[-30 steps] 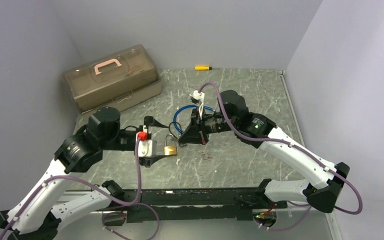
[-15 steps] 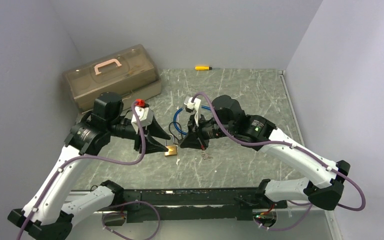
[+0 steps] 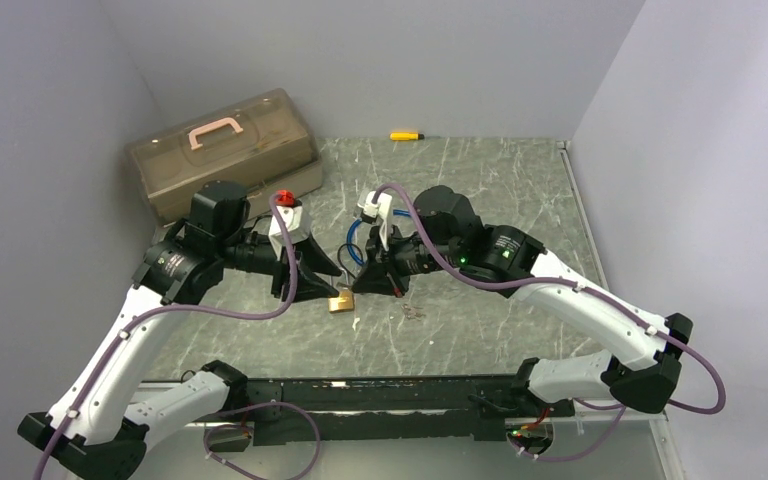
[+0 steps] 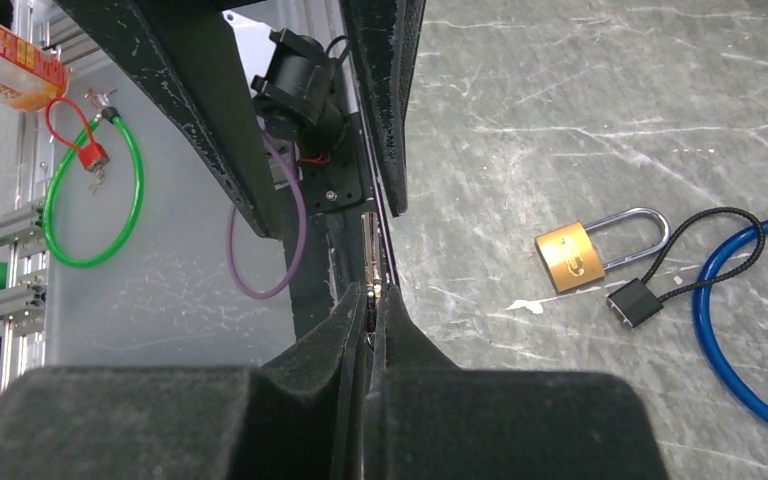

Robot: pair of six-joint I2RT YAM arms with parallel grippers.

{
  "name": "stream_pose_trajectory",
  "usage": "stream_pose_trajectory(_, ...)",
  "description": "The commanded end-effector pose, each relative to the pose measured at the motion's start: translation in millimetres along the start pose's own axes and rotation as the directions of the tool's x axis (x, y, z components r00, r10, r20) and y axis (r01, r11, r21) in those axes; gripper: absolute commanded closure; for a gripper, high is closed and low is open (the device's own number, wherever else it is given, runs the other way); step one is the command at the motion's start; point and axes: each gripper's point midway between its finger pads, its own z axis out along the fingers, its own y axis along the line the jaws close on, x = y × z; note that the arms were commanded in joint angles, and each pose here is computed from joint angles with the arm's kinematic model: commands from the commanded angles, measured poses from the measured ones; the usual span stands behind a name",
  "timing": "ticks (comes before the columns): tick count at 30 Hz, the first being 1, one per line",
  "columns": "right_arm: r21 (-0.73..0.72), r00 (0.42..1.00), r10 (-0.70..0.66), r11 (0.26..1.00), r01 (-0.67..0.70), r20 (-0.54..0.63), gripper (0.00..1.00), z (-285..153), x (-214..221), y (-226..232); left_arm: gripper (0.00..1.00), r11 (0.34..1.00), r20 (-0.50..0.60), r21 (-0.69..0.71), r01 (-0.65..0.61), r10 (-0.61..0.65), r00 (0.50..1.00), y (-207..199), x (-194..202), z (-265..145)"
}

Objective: Unlock with the key

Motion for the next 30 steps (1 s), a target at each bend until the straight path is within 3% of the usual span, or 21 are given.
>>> stream_pose_trajectory(1,0.008,0.997,-0.05,0.999,0.05,0.055,1.0,-6,-22,3,0.57,0.999,0.032,-0.014,-0.053,0.053,0.998,-3,-16,-5)
stream_pose_trajectory(3,0.009,0.997,-0.051,0.999,0.051,0.057,1.0,-6,-23,3,0.71,0.998,0.033,-0.015,-0.056,0.056,0.998,-3,-16,-5)
stream_pose_trajectory(5,0.01,0.997,-0.053,0.999,0.052,0.061,1.0,-6,-24,4,0.75,0.999,0.027,-0.011,-0.049,0.049,0.998,-3,-15,-4)
stream_pose_trajectory(10,0.009,0.996,-0.055,0.998,0.054,0.067,1.0,-7,-26,4,0.67,0.998,0.013,-0.026,-0.06,0.06,0.998,-1,-14,-5)
stream_pose_trajectory(15,0.006,0.995,-0.062,0.998,0.062,0.074,1.0,-8,-29,5,0.5,0.998,0.009,-0.037,-0.053,0.053,0.999,2,-14,-4)
stream_pose_trajectory(20,0.002,0.995,-0.064,0.998,0.064,0.078,1.0,-7,-30,7,0.49,0.998,0.005,-0.045,-0.053,0.054,0.999,4,-14,-3)
stream_pose_trajectory(24,0.0,0.995,-0.064,0.998,0.064,0.082,1.0,-7,-32,7,0.59,0.996,0.011,-0.045,-0.072,0.072,0.997,3,-19,-3)
stream_pose_trajectory(30,-0.003,0.995,-0.063,0.998,0.063,0.076,1.0,-5,-32,6,0.82,0.993,0.015,-0.063,-0.1,0.101,0.995,5,-26,-5)
